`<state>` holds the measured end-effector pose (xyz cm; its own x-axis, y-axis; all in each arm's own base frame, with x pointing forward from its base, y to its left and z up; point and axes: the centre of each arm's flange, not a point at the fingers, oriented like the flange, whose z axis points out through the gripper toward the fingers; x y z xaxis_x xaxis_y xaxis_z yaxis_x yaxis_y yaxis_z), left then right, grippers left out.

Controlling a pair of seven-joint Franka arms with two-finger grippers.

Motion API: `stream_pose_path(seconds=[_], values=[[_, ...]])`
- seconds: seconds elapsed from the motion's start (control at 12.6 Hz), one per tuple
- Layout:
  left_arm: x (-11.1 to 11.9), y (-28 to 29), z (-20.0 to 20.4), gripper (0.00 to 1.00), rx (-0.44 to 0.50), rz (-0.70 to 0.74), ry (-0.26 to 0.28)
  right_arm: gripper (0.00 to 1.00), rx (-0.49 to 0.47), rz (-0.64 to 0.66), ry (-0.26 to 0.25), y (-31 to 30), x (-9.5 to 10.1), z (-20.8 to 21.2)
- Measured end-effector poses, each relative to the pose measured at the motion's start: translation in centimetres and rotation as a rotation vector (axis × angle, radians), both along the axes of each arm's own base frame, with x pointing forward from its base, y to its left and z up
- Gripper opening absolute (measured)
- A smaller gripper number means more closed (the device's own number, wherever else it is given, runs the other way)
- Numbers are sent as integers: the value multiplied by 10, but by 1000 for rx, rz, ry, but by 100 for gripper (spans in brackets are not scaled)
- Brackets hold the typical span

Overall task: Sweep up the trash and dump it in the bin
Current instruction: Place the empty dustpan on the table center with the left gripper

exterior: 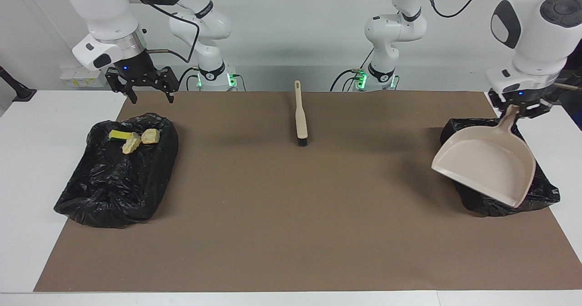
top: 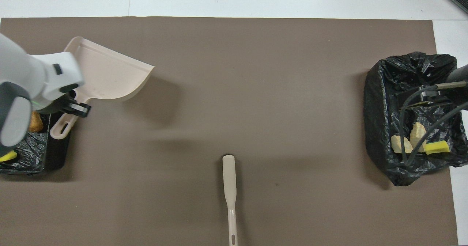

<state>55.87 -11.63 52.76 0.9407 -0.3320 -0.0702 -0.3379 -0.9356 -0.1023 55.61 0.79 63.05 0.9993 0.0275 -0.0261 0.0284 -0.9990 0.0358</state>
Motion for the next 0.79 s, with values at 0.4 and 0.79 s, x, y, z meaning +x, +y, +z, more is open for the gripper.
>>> stream_pose_path(seconds=[0.4, 0.79], values=[[-26, -163, -57, 31, -181, 263, -125, 100, 0, -7, 2, -4, 0, -1], [-43, -256, -122, 31, -230, 254, -147, 100, 0, -7, 2, -4, 0, -1]])
